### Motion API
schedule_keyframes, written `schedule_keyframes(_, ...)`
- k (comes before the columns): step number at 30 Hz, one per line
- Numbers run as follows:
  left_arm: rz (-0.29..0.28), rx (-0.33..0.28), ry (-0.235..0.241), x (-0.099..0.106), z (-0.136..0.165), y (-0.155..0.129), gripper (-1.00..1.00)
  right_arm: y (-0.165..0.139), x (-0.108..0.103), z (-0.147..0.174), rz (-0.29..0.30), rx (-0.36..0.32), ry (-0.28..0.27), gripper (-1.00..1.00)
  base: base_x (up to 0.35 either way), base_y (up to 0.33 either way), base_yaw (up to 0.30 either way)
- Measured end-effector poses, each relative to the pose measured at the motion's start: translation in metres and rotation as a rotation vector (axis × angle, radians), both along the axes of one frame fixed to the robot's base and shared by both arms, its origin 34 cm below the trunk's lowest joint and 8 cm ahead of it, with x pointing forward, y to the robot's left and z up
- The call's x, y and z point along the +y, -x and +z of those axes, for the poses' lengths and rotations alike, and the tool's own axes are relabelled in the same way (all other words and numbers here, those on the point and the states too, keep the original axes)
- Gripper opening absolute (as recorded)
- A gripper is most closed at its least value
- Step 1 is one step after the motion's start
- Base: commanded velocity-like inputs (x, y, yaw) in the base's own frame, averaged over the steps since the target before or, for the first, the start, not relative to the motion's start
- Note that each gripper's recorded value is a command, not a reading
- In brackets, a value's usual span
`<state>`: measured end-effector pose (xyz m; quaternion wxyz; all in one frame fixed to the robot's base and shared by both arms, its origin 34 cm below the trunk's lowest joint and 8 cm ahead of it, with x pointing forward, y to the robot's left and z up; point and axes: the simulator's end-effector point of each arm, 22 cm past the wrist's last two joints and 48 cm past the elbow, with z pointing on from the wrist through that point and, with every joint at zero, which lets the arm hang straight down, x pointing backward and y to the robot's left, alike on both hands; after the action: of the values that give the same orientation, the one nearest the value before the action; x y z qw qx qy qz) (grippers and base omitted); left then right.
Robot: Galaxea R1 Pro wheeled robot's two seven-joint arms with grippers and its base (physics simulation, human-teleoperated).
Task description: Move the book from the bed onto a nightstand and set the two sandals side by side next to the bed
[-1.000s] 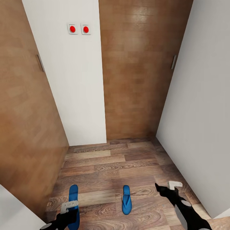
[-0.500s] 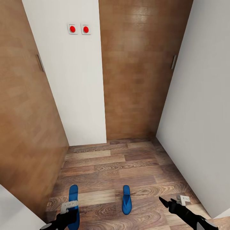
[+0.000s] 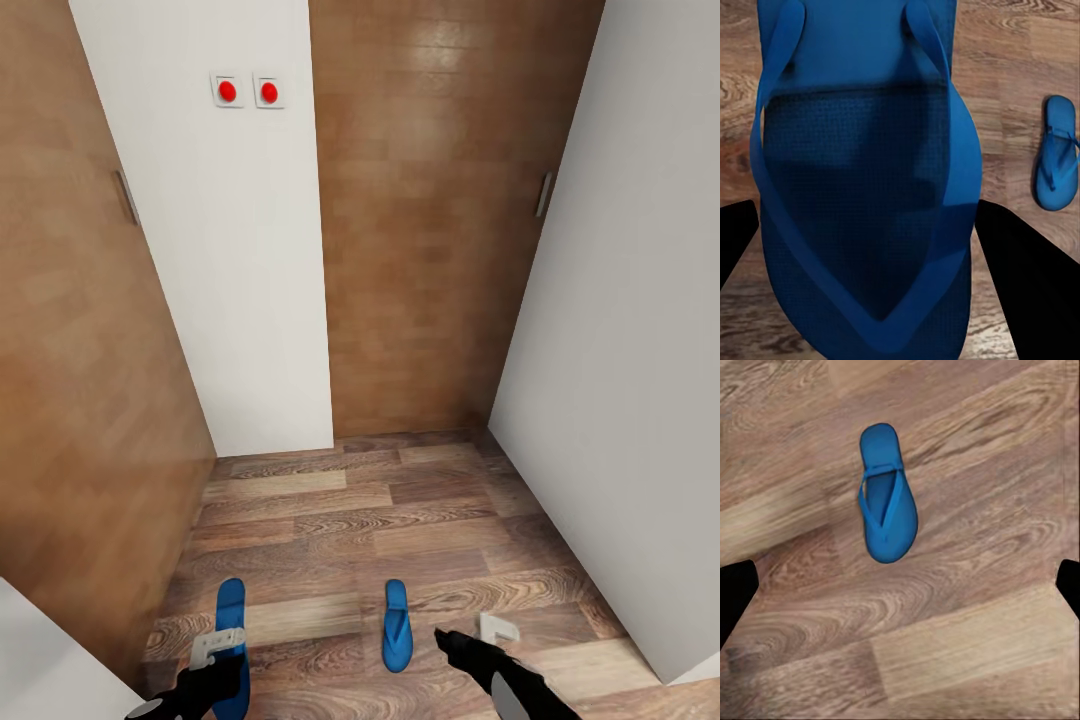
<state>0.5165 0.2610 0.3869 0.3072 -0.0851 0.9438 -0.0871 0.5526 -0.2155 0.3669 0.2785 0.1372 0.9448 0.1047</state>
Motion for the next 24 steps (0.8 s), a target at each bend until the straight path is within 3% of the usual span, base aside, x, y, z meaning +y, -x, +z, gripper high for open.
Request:
schedule_keyframes(1, 0.0, -0.002, 0.0, 0.0, 0.0, 0.0, -1.0, 0.007, 0.001, -0.006, -0.002, 0.05, 0.07, 1.0, 0.0, 0.0, 0.0)
schedule_keyframes(4, 0.001, -0.007, 0.001, -0.001, 0.001, -0.001, -1.0, 0.018, 0.001, -0.011, 0.003, 0.122, 0.169, 1.0, 0.0, 0.0, 0.0)
schedule_keyframes(7, 0.001, -0.01, 0.003, -0.003, 0.001, -0.002, -1.0, 0.029, 0.004, -0.015, 0.02, 0.185, 0.194, 1.0, 0.0, 0.0, 0.0)
schedule_keyframes(8, 0.001, -0.011, 0.003, -0.003, 0.002, -0.002, -1.0, 0.039, 0.009, -0.018, 0.039, 0.242, 0.194, 1.0, 0.0, 0.0, 0.0)
schedule_keyframes(10, 0.001, -0.012, 0.005, -0.004, 0.002, -0.002, -1.0, 0.033, 0.012, -0.013, 0.054, 0.269, 0.193, 1.0, 0.0, 0.0, 0.0)
schedule_keyframes(13, 0.001, -0.011, 0.006, -0.005, 0.002, -0.002, -1.0, -0.009, 0.012, 0.011, 0.057, 0.231, 0.195, 1.0, 0.0, 0.0, 0.0)
schedule_keyframes(18, 0.0, -0.012, 0.012, -0.009, 0.002, -0.002, -1.0, -0.048, 0.011, 0.037, 0.05, 0.161, 0.2, 1.0, 0.0, 0.0, 0.0)
schedule_keyframes(24, 0.0, -0.011, 0.015, -0.011, 0.001, -0.002, -1.0, -0.081, 0.027, 0.065, 0.158, 0.062, 0.27, 1.0, 0.0, 0.0, 0.0)
